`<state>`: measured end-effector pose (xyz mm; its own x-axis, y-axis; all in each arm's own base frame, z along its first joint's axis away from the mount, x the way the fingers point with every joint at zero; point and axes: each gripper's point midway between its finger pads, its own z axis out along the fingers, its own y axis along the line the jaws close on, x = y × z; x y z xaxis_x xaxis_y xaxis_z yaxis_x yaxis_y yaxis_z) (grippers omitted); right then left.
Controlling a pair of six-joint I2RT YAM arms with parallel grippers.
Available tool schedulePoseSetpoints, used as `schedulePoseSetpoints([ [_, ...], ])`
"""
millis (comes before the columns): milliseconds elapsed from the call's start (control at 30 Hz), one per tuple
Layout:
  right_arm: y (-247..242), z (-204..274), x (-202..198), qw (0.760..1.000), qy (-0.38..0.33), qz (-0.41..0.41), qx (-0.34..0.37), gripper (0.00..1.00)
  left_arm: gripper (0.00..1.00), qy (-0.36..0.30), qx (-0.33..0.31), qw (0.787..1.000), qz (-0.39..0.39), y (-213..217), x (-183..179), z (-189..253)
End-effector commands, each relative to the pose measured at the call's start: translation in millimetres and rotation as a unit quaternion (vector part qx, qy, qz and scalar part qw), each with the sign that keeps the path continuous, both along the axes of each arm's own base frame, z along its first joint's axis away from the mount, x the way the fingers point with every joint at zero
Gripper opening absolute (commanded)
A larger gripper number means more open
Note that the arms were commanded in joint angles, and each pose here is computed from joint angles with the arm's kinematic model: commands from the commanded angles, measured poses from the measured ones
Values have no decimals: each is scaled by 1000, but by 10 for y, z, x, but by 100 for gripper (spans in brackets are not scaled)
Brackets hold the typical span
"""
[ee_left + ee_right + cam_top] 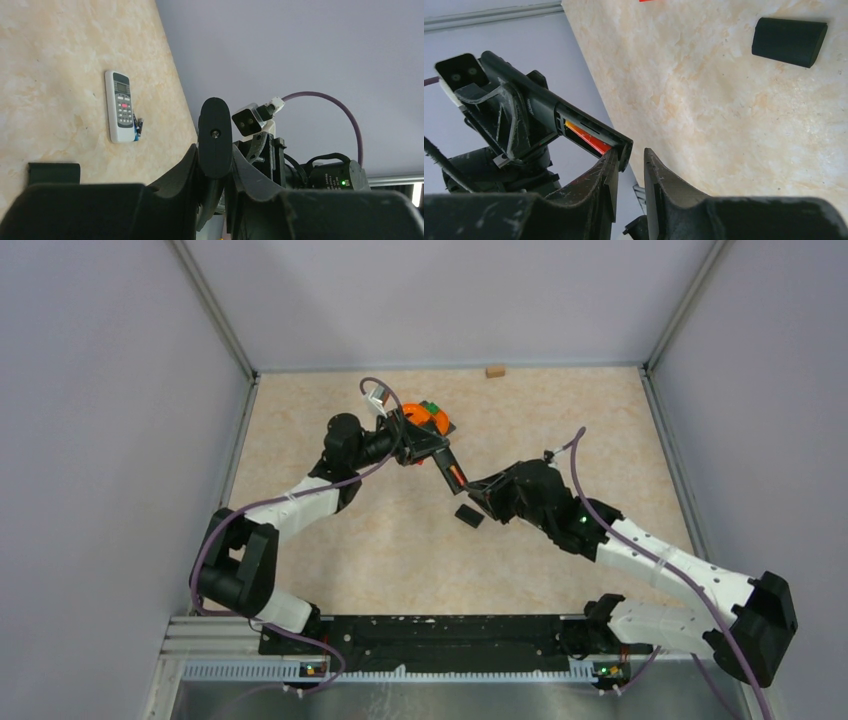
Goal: Load the batteries into the remote control
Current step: Load the battery into the remote control.
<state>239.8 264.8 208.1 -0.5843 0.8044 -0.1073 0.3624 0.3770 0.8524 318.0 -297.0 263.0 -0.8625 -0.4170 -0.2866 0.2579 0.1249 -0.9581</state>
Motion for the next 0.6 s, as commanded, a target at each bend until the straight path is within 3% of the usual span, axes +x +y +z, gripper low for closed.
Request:
schedulePoseSetpoints([
  [0,-279,-429,40,994,51,-28,-88,26,0,-107,-55,986,-118,-77,-562,854],
  [567,-265,-292,1,994,25,12,-103,21,0,-58,-44,993,-91,-57,-343,674],
])
